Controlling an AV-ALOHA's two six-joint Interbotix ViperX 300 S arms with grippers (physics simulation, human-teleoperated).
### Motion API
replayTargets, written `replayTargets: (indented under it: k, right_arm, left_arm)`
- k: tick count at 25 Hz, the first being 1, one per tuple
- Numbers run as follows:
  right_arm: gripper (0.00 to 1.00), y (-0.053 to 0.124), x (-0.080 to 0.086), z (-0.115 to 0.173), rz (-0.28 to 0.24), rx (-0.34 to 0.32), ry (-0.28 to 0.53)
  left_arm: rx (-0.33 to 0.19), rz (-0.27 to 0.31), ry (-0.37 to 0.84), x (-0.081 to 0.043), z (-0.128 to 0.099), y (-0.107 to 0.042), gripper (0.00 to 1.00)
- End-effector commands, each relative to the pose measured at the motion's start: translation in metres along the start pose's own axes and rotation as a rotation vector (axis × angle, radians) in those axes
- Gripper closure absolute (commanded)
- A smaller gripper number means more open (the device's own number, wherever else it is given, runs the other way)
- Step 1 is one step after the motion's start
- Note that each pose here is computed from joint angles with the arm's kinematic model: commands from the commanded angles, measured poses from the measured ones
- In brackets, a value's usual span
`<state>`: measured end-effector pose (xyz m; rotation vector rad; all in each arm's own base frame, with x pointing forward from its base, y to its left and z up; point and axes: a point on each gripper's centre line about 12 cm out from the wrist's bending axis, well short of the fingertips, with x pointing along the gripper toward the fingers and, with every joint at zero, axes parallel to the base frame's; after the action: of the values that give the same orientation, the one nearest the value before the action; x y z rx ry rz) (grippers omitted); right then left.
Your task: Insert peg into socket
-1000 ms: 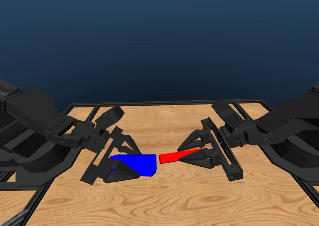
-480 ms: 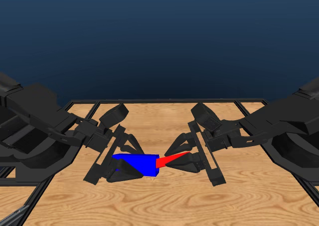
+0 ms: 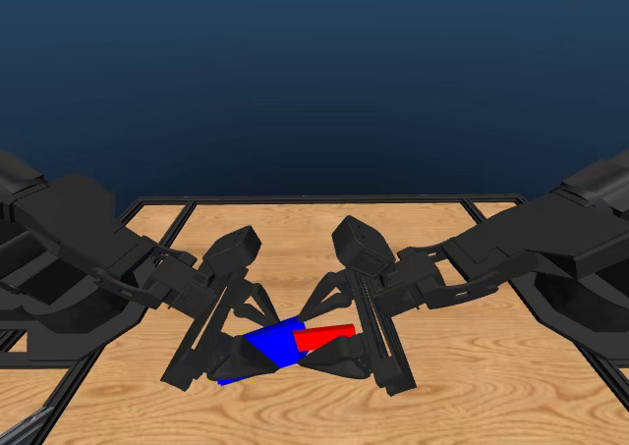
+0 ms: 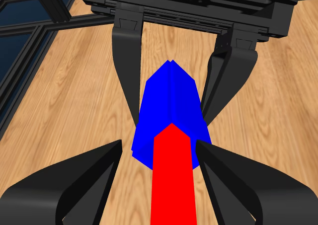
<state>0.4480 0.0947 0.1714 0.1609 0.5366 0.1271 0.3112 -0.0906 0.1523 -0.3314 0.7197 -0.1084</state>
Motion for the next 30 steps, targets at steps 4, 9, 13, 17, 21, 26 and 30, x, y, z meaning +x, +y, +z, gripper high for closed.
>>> replayTargets:
  k: [4,9,13,17,21,26,30]
  right_arm:
    - [0.0,-0.001,-0.019,-0.006,0.0,0.089,0.031]
    - [0.0,-0.009,-0.04,-0.027,-0.018,0.151,0.067]
    - [0.0,-0.036,-0.066,-0.077,-0.09,0.273,0.132]
    - [1.0,-0.037,-0.073,-0.096,-0.099,0.313,0.136]
    - [1.0,-0.022,-0.066,-0.072,-0.051,0.261,0.099]
    - [1.0,0.009,-0.054,-0.034,0.023,0.179,0.072]
    - [1.0,0.023,-0.034,-0.018,0.051,0.158,0.063]
  left_arm:
    - [-0.008,-0.014,-0.105,-0.004,0.027,0.001,1.0]
    - [-0.01,-0.025,-0.12,-0.003,0.028,-0.002,1.0]
    - [-0.007,-0.033,-0.112,0.001,0.032,-0.008,1.0]
    - [-0.008,-0.028,-0.09,0.007,0.029,-0.009,1.0]
    - [-0.01,-0.018,-0.04,0.013,0.023,-0.01,1.0]
    - [-0.029,-0.026,-0.051,0.014,0.026,-0.012,1.0]
    - [-0.041,-0.019,-0.026,0.018,0.021,-0.012,1.0]
